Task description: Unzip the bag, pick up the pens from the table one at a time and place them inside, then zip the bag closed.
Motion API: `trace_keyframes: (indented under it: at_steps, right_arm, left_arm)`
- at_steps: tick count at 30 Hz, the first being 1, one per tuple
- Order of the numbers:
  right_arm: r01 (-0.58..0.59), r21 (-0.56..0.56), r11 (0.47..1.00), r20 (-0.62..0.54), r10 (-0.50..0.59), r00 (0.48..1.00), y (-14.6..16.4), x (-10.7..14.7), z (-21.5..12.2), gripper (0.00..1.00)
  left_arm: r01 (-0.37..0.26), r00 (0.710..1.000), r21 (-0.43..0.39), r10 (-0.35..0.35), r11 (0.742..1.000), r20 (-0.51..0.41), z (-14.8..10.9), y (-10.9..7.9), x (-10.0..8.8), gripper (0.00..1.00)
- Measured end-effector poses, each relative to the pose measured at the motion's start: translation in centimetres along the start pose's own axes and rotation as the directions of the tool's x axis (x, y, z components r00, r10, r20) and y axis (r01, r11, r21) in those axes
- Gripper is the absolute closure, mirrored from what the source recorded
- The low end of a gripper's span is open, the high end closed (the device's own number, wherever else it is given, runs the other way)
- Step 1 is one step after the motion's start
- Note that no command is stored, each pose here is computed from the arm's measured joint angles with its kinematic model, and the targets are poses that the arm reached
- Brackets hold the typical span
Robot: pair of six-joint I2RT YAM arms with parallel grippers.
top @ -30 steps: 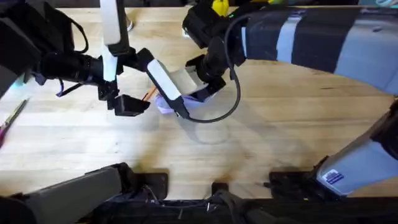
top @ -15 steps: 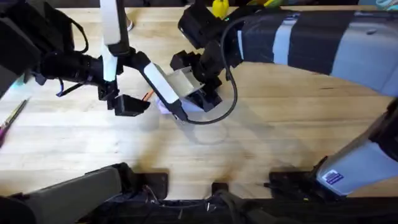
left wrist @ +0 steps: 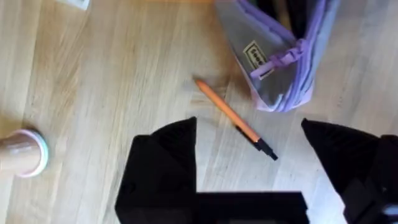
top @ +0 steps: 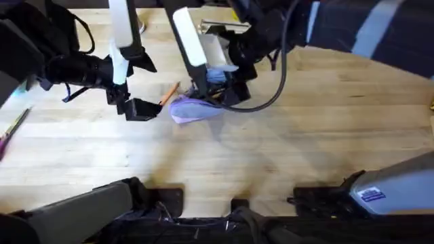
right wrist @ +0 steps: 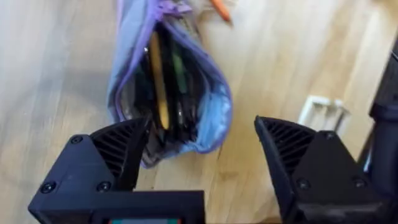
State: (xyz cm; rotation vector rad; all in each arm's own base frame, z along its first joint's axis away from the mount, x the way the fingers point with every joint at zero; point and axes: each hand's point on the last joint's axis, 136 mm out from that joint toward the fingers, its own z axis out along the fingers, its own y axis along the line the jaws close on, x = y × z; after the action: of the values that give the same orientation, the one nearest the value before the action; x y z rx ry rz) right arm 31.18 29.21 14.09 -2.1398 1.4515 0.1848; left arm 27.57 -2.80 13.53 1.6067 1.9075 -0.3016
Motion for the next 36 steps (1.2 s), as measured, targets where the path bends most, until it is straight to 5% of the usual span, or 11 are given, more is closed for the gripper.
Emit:
trace_keyframes:
  at_steps: [6, 12, 18, 22, 29, 36]
  right_arm:
    - [-0.174, 0.121, 0.977, 0.096, 0.163, 0.982, -2.8, 0.2, -4.7, 0.003]
    - [-0.362, 0.239, 0.901, 0.272, 0.295, 0.916, -6.5, -0.2, -9.8, 0.004]
    - [-0.556, 0.179, 0.812, 0.336, 0.48, 0.81, -6.8, -0.1, -10.3, 0.003]
    - [-0.697, 0.146, 0.702, 0.384, 0.609, 0.694, -7.8, 0.9, -11.0, 0.003]
    - [-0.857, 0.107, 0.504, 0.419, 0.759, 0.499, -8.7, 4.1, -12.2, 0.004]
    - [-0.894, 0.095, 0.439, 0.429, 0.792, 0.434, -9.0, 5.1, -12.6, 0.004]
  left_arm:
    - [0.209, 0.975, -0.091, -0.214, 0.974, -0.051, -0.1, 2.1, 1.2, 0.007]
    - [0.46, 0.882, -0.146, -0.469, 0.876, -0.039, -0.2, 2.9, 1.8, 0.007]
    - [0.509, 0.857, -0.131, -0.515, 0.851, -0.017, -0.2, 2.7, 1.4, 0.007]
    - [0.524, 0.849, -0.134, -0.529, 0.841, -0.001, -0.1, 3.0, 1.1, 0.007]
    - [0.594, 0.779, -0.222, -0.622, 0.773, -0.081, 1.0, 3.8, 1.8, 0.007]
    - [0.601, 0.735, -0.205, -0.635, 0.773, -0.239, 4.3, 2.4, 3.2, 0.007]
